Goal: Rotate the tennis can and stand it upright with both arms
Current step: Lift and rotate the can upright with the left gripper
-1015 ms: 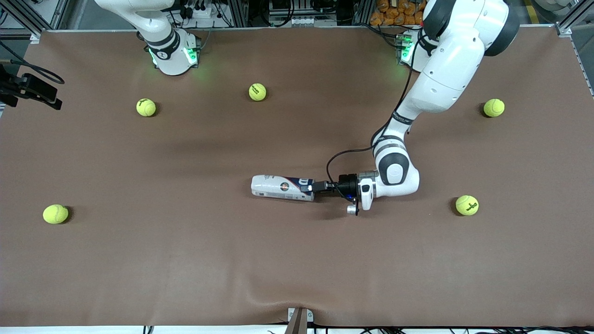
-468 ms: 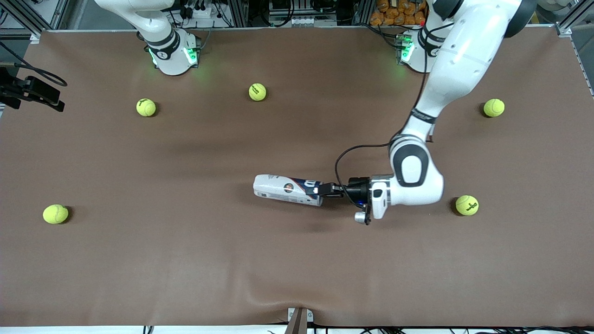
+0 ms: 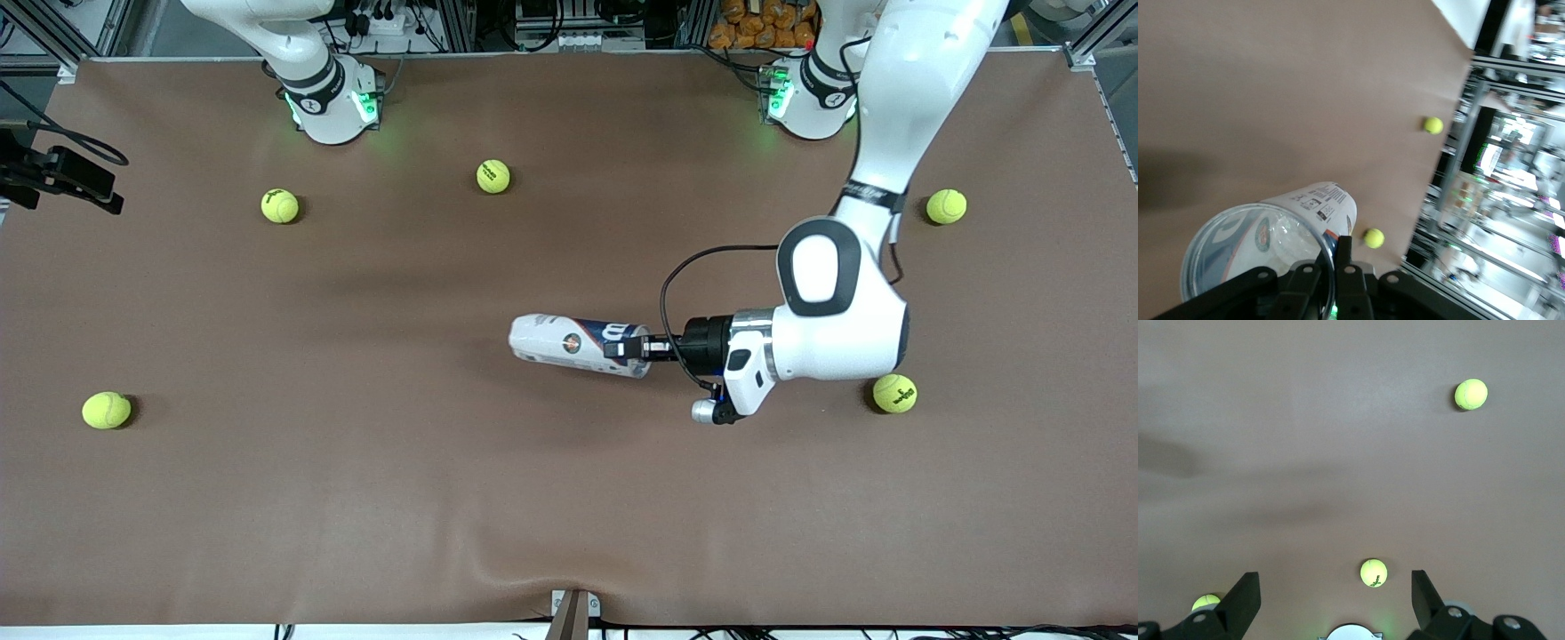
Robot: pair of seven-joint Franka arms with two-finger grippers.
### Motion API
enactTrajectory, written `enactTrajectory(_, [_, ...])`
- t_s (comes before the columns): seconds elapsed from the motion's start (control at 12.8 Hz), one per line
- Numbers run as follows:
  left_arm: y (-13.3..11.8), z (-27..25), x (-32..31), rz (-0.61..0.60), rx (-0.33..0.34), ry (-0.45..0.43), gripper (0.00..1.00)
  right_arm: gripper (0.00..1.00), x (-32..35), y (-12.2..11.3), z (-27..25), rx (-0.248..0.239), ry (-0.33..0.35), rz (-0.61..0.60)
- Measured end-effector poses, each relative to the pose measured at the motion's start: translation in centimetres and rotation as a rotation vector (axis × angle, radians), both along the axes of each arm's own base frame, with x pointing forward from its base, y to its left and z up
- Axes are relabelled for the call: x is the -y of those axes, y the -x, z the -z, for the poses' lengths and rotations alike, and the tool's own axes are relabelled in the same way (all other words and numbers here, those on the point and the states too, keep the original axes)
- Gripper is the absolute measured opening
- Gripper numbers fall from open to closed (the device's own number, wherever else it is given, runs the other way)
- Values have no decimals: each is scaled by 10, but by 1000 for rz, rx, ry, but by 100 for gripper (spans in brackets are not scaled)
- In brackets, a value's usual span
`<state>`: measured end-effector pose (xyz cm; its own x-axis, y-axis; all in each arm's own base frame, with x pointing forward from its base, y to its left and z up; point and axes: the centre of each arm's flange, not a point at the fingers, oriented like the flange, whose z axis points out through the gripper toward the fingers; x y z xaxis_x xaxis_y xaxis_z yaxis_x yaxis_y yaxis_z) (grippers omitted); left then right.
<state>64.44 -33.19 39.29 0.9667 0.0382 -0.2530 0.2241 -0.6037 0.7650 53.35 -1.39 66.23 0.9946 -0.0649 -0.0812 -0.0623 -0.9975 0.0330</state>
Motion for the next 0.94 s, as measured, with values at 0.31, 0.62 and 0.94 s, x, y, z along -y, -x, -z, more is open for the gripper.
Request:
enactTrajectory(0.31, [32, -42, 46, -5, 24, -351, 3, 100, 0, 0, 0, 3, 0, 1])
enactTrajectory(0.62, [95, -38, 132, -37, 74, -629, 3, 100, 1, 0, 0, 4, 0, 2])
enactTrajectory(0.94, [148, -9, 194, -57, 160, -804, 3, 100, 8, 0, 0, 4, -27, 18])
